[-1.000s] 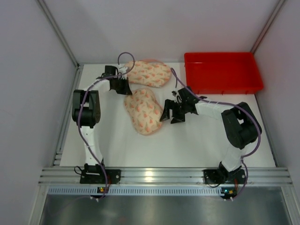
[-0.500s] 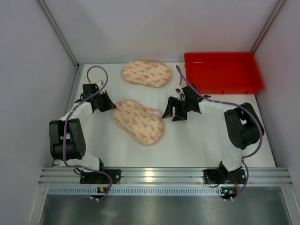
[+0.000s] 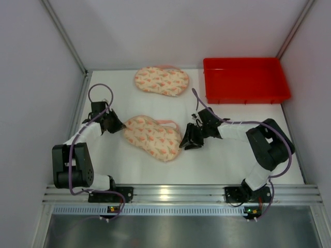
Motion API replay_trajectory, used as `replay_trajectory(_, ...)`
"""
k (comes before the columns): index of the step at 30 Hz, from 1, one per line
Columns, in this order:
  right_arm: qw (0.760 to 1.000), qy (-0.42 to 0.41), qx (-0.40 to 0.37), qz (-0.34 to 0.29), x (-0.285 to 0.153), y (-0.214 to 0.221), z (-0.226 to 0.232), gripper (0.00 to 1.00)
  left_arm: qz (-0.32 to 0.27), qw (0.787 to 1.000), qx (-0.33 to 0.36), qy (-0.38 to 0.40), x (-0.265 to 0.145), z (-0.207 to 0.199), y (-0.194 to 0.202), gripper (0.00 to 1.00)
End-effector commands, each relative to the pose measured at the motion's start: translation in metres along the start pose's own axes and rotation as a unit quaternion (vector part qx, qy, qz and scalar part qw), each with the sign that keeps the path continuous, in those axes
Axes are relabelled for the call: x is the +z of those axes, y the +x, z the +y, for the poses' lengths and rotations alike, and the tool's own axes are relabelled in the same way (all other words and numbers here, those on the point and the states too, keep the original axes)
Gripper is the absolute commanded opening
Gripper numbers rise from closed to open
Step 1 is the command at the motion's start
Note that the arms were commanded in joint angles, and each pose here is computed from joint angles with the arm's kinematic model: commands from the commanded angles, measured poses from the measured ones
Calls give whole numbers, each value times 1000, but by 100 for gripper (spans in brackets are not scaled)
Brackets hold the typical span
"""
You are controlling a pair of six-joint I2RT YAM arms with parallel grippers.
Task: Place the bra in the laundry bag and zip it closed
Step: Pick up the laundry bag at the center of the board.
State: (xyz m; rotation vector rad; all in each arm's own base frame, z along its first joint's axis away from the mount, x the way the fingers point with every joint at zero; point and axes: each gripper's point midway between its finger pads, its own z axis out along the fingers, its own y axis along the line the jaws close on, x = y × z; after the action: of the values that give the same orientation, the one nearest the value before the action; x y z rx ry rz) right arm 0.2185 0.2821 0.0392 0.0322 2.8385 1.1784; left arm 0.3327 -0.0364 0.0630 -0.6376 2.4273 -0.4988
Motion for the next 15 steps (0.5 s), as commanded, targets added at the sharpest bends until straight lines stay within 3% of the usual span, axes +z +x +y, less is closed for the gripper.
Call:
replay_trajectory(1,998,-39,-33,-32,-2,-21,31,37,-13,1000,-9,26,-4,-12,-6,0)
replay_trajectory(3,998,-43,-41,-36,-1,-41,47,31,-23,999,0,36,-4,-18,-11,0)
replay_trajectory(5,996,-57,-51,-37,0,-55,62,17,-28,999,2,43,-4,-23,-17,0)
replay_trajectory(6,995,-67,-57,-48,-1,-70,72,3,-25,999,3,43,-1,-24,-17,0)
replay_trajectory(7,994,-73,-65,-52,-3,-77,78,0,-26,999,3,44,-1,-25,-19,0)
replay_trajectory(11,986,-72,-120,-96,-20,-114,104,0,-47,997,22,59,0,-39,-42,0)
replay_trajectory(15,968,-57,-174,-170,-54,-169,122,0,-107,987,61,103,-12,-74,-86,0)
